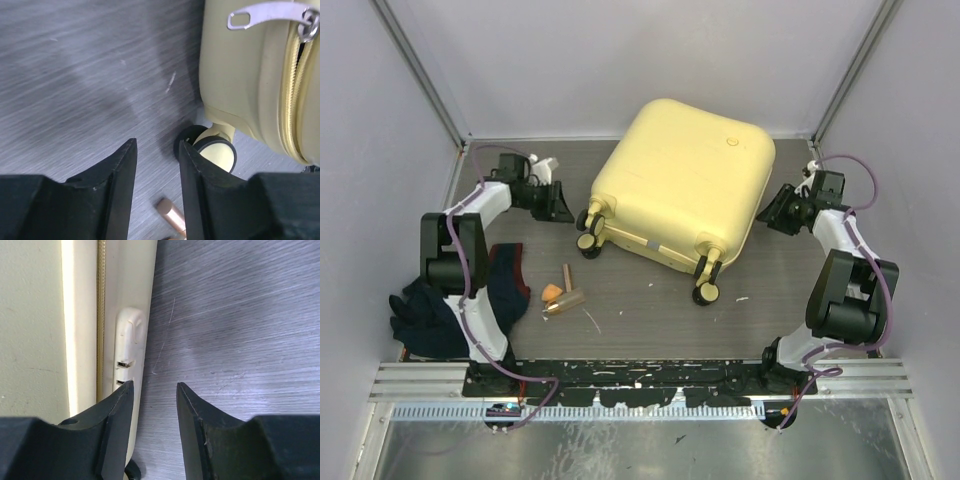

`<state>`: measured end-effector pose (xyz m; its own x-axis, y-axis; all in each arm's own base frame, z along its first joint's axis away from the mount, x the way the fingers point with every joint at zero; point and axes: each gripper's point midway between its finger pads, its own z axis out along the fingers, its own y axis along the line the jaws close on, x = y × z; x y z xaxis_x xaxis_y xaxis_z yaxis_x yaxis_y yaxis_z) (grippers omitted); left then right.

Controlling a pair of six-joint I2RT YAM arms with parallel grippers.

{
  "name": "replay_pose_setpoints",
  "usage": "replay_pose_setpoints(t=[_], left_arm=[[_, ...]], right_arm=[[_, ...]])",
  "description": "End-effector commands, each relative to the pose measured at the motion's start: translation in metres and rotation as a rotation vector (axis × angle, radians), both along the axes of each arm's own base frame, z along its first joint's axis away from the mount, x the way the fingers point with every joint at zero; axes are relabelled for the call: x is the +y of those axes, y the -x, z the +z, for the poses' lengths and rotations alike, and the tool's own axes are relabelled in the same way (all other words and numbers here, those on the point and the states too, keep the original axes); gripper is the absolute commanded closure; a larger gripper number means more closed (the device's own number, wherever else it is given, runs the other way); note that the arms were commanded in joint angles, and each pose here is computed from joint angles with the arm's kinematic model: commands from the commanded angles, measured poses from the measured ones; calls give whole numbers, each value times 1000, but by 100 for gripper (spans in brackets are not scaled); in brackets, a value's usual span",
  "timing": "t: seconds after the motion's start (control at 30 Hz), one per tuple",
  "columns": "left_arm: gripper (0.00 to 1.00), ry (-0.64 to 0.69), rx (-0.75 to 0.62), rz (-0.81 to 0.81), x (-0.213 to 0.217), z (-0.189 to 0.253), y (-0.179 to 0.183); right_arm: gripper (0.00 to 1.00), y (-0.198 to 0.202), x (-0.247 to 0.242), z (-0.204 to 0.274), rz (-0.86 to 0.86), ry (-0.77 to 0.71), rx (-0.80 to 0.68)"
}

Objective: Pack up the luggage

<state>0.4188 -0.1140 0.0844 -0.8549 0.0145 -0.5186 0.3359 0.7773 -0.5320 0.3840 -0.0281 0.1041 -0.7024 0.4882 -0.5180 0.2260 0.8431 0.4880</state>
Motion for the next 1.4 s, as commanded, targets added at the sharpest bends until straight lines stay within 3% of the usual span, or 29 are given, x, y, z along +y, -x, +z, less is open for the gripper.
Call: replay_pose_setpoints(t=[0.0,0.3,0.53,0.7,0.87,1.03,1.17,1.27,1.37], left_arm=[[63,-11,-1,-88,-39,11,14],[76,46,97,-215,-93,-11,80],[77,161,92,-291,-151,6,114],[72,311,7,-298,-176,38,119],[60,336,-186,-346,-166,68,127],[47,223,-349,-236,-112,71,93],[39,129,-461,-195,-76,78,55],[36,14,-487,-236,-61,76,28],[36,-16,-475,-267,-62,68,5]], right_arm=[[55,0,5,1,7,-35,18],[55,-39,22,7,92,-69,-24],[56,-87,24,9,202,-29,-40],[56,-128,29,22,285,-10,-110],[53,-163,12,47,335,76,-189],[48,-172,-33,65,264,140,-226],[48,-156,-50,59,244,132,-182],[45,-138,-44,56,262,87,-143],[41,-122,-34,51,260,38,-101]])
